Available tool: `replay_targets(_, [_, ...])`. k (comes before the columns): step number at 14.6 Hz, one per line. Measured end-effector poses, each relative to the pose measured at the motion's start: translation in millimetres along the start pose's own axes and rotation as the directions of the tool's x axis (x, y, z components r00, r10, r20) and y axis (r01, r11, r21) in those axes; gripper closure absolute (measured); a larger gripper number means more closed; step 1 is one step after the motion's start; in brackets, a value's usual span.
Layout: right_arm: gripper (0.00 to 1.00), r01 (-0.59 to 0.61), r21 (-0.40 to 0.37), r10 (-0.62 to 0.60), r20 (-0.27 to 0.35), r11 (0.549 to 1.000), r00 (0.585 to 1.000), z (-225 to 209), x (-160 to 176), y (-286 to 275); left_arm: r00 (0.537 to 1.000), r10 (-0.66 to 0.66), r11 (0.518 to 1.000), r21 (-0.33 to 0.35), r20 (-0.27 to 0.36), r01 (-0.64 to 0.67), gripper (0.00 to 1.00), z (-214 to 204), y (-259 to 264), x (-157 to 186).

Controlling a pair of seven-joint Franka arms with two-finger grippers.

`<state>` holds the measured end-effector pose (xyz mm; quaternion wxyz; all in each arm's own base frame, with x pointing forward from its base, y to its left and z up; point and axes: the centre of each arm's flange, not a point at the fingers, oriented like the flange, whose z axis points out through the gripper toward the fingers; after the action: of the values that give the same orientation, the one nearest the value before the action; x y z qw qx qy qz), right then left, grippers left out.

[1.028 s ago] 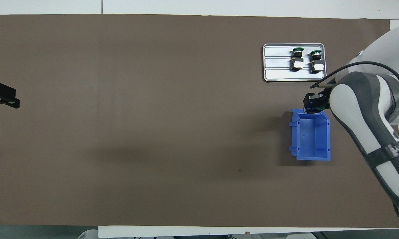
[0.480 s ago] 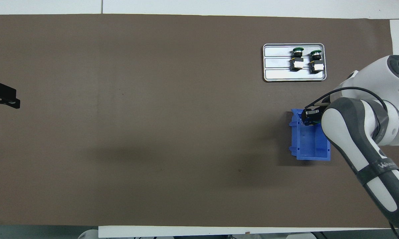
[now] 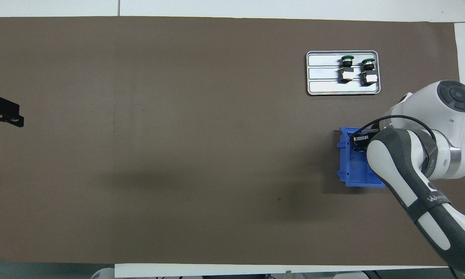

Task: Place and press button with both arms
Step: 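Lower the block into the blue bin and open the right gripper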

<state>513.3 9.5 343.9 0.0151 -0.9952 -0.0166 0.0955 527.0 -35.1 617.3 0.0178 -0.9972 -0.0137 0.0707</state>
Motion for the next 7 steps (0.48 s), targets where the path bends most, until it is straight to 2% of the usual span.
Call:
replay_targets(2, [0.64, 0.002, -0.006, -0.002, 0.003, 1.000, 1.000, 1.1, -0.5, 0.4, 1.000, 0.001, 1.000, 0.000, 0.000, -0.001, 0.00, 0.0, 0.6, -0.1])
replay_targets(4, [0.50, 0.001, -0.009, -0.001, 0.004, 1.000, 1.000, 1.6, -0.8, 0.8, 1.000, 0.006, 1.000, 0.001, 0.000, -0.006, 0.00, 0.0, 2.9, -0.3])
replay_targets(5, [0.46, 0.001, -0.010, -0.001, 0.004, 1.000, 1.000, 1.6, -0.8, 1.0, 1.000, 0.010, 1.000, 0.001, 0.000, -0.010, 0.00, -0.1, 5.1, -0.5])
replay_targets(7, [0.44, 0.001, -0.010, -0.001, 0.003, 1.000, 1.000, 1.2, -0.9, 1.0, 1.000, 0.016, 1.000, 0.002, 0.000, -0.016, 0.00, -0.2, 8.0, -0.8])
